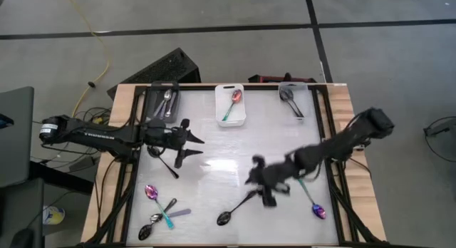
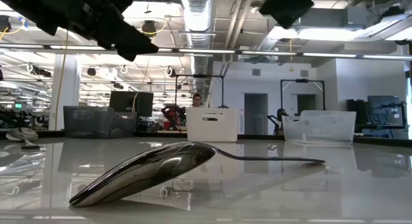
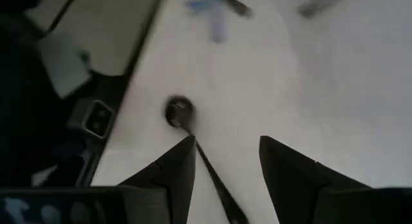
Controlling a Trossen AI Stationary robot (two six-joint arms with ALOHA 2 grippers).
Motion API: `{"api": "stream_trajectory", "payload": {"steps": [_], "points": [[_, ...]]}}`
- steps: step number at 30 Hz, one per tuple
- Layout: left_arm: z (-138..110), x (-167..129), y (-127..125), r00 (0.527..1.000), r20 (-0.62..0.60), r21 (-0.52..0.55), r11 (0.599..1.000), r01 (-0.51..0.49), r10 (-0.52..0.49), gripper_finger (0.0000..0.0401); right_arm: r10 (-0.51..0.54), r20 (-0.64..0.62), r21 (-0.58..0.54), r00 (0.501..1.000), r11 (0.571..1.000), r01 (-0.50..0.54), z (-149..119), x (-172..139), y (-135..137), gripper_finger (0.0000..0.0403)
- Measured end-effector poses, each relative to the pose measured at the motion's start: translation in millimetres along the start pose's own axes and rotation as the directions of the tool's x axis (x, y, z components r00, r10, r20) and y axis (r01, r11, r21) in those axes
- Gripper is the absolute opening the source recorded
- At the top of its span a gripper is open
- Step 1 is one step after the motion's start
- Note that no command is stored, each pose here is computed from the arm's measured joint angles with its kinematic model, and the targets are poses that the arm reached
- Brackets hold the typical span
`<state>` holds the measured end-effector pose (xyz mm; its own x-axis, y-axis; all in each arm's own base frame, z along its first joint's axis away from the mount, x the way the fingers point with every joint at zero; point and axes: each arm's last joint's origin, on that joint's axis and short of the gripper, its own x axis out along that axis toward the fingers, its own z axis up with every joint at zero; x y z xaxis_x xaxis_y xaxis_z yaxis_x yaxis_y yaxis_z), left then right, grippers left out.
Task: Sort silverware by color (type)
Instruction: Put the black spoon into the transparent bin
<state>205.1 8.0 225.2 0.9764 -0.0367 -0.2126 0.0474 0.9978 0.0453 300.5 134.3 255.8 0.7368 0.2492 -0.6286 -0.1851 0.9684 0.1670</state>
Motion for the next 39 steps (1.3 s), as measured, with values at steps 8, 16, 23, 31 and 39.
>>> {"api": "stream_trajectory", "payload": {"steps": [8, 16, 23, 31, 39], "points": [[3, 0, 1, 0.999, 0.027, -0.032, 0.999, -0.016, 0.017, 0.0167, -0.014, 0.077, -0.398, 0.997, 0.916, 0.043, -27, 74, 38, 0.0194], [-3, 0, -2, 0.999, -0.025, -0.2, 0.979, 0.034, -0.04, 0.0167, -0.007, -0.006, -0.412, 1.0, 0.911, 0.004, -39, 110, 37, 0.0194], [-6, 1, -8, 0.996, -0.058, -0.25, 0.967, 0.052, -0.068, 0.0167, -0.031, -0.083, -0.418, 0.996, 0.908, -0.006, -62, 134, 34, 0.0194], [-8, 0, -13, 0.992, -0.081, -0.248, 0.966, 0.07, -0.092, 0.0167, -0.075, -0.122, -0.411, 0.99, 0.912, 0.018, -77, 148, 32, 0.0161], [-9, 0, -18, 0.991, -0.095, -0.222, 0.973, 0.067, -0.09, 0.0167, -0.094, -0.157, -0.36, 0.983, 0.933, 0.032, -67, 135, 20, 0.0032]]}}
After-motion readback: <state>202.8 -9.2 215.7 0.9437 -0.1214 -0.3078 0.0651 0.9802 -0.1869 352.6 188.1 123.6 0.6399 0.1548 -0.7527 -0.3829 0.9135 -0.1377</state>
